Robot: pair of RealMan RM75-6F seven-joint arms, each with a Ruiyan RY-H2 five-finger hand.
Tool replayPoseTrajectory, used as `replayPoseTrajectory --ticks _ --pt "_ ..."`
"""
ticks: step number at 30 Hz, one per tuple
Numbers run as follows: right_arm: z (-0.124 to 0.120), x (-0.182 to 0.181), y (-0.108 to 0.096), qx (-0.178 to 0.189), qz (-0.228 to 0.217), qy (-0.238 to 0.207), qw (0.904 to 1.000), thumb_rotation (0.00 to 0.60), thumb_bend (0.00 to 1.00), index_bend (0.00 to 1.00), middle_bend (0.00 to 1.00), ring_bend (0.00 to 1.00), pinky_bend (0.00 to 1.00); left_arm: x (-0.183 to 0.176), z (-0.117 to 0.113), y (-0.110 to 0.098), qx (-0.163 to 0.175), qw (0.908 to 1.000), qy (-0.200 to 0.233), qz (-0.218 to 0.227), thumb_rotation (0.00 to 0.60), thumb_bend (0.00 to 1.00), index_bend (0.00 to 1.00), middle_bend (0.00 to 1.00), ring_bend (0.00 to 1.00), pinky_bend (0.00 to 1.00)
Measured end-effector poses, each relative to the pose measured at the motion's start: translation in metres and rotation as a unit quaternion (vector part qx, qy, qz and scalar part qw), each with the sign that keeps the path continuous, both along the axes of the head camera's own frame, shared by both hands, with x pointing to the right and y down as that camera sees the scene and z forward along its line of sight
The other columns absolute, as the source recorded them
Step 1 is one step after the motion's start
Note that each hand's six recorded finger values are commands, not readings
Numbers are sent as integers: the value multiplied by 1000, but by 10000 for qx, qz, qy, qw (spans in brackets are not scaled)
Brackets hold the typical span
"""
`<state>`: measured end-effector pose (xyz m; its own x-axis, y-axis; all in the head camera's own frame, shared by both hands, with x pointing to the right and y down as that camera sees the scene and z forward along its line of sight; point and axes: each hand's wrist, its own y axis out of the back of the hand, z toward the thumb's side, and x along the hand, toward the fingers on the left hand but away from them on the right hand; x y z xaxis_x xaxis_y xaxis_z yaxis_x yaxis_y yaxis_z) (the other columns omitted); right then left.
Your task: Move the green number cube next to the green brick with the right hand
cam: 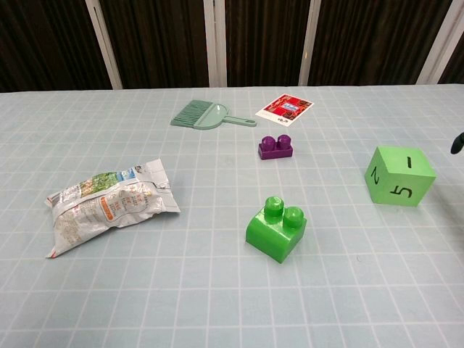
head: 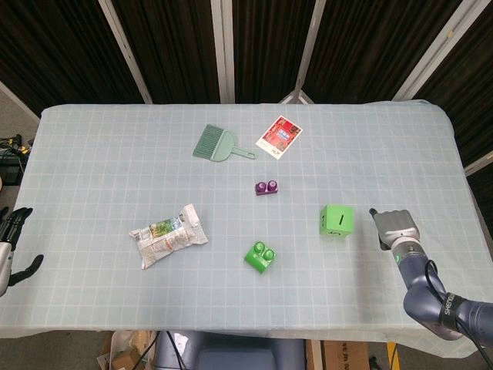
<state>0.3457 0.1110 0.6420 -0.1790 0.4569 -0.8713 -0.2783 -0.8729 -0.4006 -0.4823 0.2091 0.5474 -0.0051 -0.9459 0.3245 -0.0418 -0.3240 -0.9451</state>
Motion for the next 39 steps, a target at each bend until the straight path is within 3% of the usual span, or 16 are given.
replayPoseTrajectory --ticks 39 --pt "20 -54 -4 -178 -409 -123 9989 600 795 104 840 840 741 0 5 -2 -55 10000 -69 -11 600 337 102 95 51 164"
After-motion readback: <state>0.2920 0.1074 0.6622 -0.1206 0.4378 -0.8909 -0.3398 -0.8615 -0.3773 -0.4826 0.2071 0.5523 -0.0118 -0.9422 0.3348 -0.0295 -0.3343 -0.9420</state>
